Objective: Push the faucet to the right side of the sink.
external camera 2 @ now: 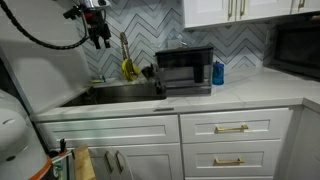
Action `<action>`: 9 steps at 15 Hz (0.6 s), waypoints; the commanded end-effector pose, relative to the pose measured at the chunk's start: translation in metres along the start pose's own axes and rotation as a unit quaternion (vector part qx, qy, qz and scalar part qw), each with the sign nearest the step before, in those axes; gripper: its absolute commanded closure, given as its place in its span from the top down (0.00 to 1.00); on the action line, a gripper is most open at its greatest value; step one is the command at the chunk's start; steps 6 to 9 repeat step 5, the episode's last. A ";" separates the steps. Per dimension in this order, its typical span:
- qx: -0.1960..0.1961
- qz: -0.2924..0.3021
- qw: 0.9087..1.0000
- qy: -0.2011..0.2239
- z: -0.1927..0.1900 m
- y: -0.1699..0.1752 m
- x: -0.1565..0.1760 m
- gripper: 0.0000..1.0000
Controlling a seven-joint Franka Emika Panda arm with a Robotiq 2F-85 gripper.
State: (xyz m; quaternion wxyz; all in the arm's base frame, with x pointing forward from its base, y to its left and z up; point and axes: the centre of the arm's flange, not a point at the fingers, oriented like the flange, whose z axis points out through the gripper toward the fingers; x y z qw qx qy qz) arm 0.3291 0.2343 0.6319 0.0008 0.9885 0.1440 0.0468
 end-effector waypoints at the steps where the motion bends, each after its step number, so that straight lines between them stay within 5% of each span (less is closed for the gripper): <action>1: -0.002 0.004 1.000 0.004 -0.005 0.005 -0.008 1.00; 9: -0.007 0.008 1.000 0.014 -0.010 0.009 -0.027 1.00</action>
